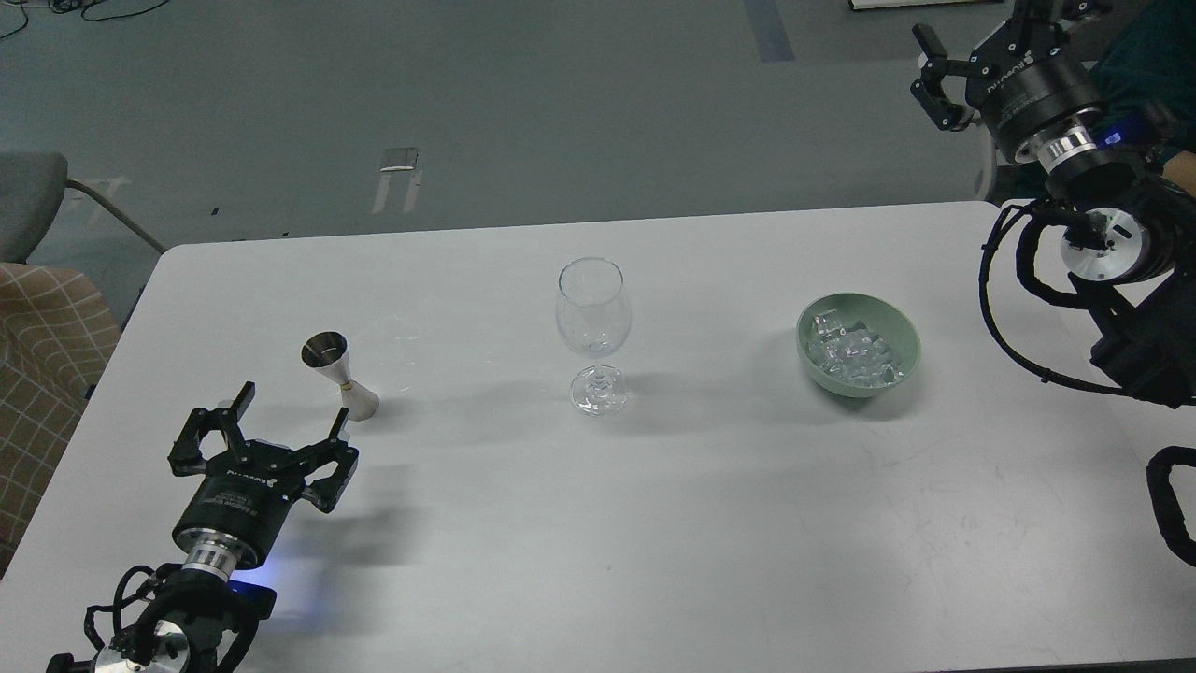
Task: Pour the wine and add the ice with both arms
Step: 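Lower the left gripper toward the silver jigger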
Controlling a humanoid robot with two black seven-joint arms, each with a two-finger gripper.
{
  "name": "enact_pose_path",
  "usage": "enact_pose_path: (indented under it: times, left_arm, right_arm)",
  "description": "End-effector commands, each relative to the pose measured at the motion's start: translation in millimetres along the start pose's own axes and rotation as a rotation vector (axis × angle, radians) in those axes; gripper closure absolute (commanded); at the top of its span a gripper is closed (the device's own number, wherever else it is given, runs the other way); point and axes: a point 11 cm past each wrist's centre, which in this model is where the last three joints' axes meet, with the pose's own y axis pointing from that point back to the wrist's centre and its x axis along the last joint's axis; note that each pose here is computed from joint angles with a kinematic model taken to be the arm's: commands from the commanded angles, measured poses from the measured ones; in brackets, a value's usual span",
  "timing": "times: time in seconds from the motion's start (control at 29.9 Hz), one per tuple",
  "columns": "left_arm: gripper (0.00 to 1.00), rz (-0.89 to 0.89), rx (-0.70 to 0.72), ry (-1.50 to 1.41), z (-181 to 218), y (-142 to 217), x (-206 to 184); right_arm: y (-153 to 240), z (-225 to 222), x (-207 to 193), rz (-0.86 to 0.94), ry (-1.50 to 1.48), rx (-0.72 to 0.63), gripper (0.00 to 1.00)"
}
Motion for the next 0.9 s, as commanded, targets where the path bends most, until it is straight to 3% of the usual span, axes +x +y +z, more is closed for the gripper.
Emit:
enact_pose_path:
  times: [0.0, 0.87]
  left_arm:
    - [0.02, 0.009, 0.028, 0.008, -6, -2, 2]
    - [0.02, 0.034, 0.018, 0.073, -4, -50, 13]
  right_arm:
    - [0, -1, 1, 0.001, 0.002, 0.001, 0.00]
    - [3, 2, 5, 0.019, 0.006, -0.007, 0.00]
